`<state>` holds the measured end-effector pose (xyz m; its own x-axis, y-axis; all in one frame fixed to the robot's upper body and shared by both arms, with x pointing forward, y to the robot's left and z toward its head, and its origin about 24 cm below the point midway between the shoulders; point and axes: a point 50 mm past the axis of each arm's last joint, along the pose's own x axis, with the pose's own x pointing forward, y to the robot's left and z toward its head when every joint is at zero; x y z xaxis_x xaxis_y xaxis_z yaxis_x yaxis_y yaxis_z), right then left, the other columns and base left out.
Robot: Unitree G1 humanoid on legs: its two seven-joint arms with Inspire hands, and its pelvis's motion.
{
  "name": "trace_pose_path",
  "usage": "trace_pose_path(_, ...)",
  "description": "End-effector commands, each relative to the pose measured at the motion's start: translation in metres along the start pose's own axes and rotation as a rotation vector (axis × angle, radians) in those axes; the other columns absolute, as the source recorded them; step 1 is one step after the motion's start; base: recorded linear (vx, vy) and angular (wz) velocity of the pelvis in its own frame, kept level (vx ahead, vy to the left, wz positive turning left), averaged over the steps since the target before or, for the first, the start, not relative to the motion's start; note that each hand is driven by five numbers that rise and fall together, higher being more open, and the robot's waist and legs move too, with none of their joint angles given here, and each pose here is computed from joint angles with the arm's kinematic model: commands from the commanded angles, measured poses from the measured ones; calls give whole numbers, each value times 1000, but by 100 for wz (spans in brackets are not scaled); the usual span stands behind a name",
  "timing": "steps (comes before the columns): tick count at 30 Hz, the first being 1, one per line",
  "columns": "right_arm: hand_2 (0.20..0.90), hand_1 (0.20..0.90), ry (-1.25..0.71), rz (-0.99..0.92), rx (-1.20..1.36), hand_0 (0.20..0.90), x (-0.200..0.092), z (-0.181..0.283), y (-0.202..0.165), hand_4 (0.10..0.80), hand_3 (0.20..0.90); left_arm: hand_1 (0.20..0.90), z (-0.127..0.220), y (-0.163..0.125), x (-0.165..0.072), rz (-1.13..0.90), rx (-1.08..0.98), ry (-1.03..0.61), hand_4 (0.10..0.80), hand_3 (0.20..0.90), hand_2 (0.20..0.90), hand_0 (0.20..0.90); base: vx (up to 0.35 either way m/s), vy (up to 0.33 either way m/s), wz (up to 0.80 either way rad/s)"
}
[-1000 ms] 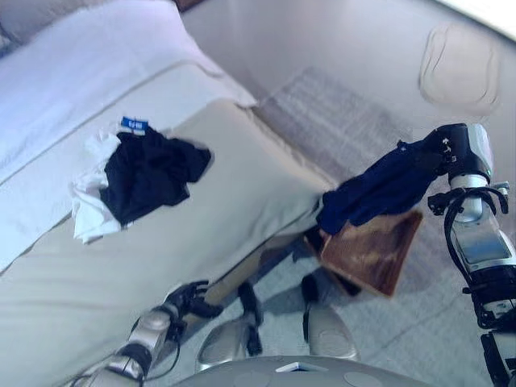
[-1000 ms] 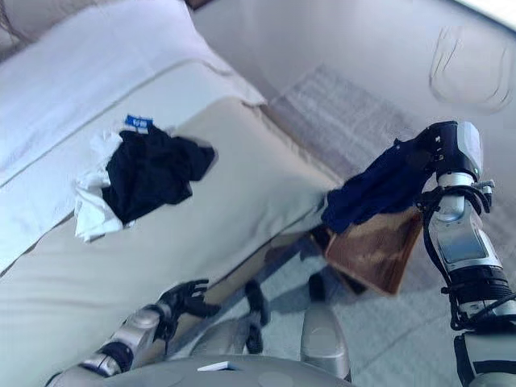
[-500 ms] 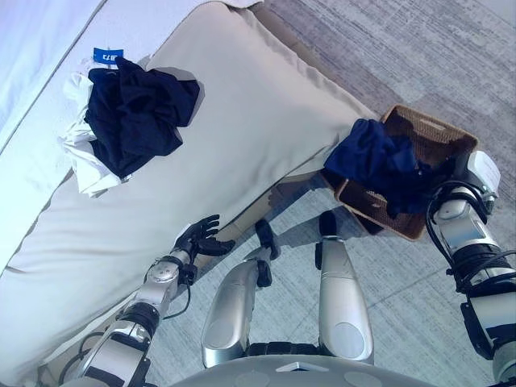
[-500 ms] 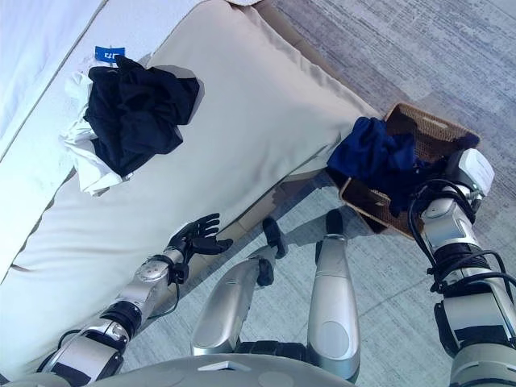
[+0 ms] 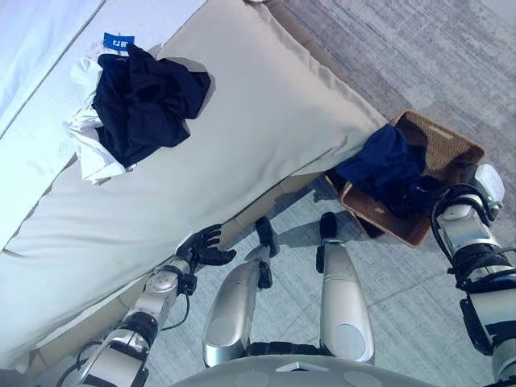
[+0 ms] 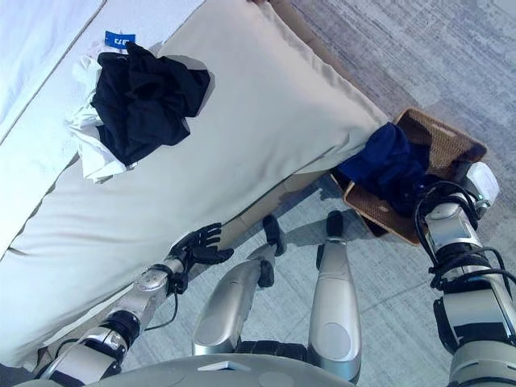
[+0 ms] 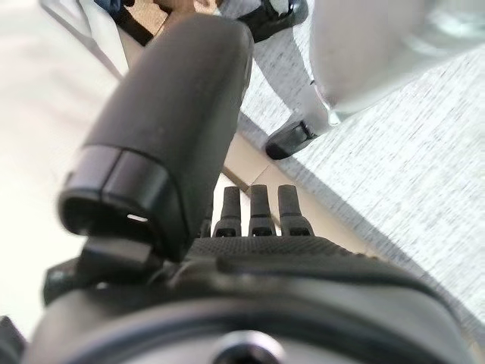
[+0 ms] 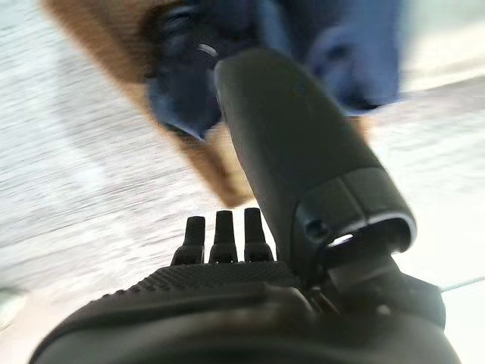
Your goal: Pick up the clothes from the bed and place them into the basket
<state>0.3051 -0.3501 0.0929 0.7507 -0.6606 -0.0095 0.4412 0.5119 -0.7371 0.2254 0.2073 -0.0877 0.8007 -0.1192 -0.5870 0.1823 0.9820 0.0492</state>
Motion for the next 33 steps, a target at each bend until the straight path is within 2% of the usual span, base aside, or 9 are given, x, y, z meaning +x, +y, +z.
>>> trace_pose_path(1, 900, 900, -354, -113, 72, 900, -11, 60, -35, 800, 900, 900, -27, 13, -17, 55, -66, 49, 800, 900, 900, 900, 131, 158, 4)
trace_pose_path(6, 900, 900, -593, 141, 141, 900, -48, 93, -16, 800, 900, 900, -49, 22, -27, 127, -100, 136, 800, 900, 900, 900, 146, 110, 18)
trace_pose_path(9, 900, 900, -631, 236, 144, 900, -52, 100, -10, 800, 900, 900, -61, 23, -32, 139, -100, 184, 800, 900, 900, 900, 150, 108, 35)
trace_pose_path(15, 900, 900, -678, 288, 24, 900, -48, 116, 0, 800, 900, 900, -92, 26, -49, 156, -95, 315, 800, 900, 900, 900, 155, 173, 45)
trace_pose_path(20, 900, 900, -655, 230, -66, 900, -32, 142, 8, 800, 900, 900, -87, 43, -51, 172, -33, 340, 800, 900, 900, 900, 81, 84, 51)
trace_pose_path(29, 900, 900, -465, -62, 11, 900, 7, 202, -33, 800, 900, 900, -49, 58, -35, 160, -31, 221, 800, 900, 900, 900, -55, 71, 49)
trace_pose_path(33, 900, 900, -342, -100, 13, 900, 18, 200, -41, 800, 900, 900, -47, 58, -36, 161, -67, 190, 800, 900, 900, 900, -96, 84, 33)
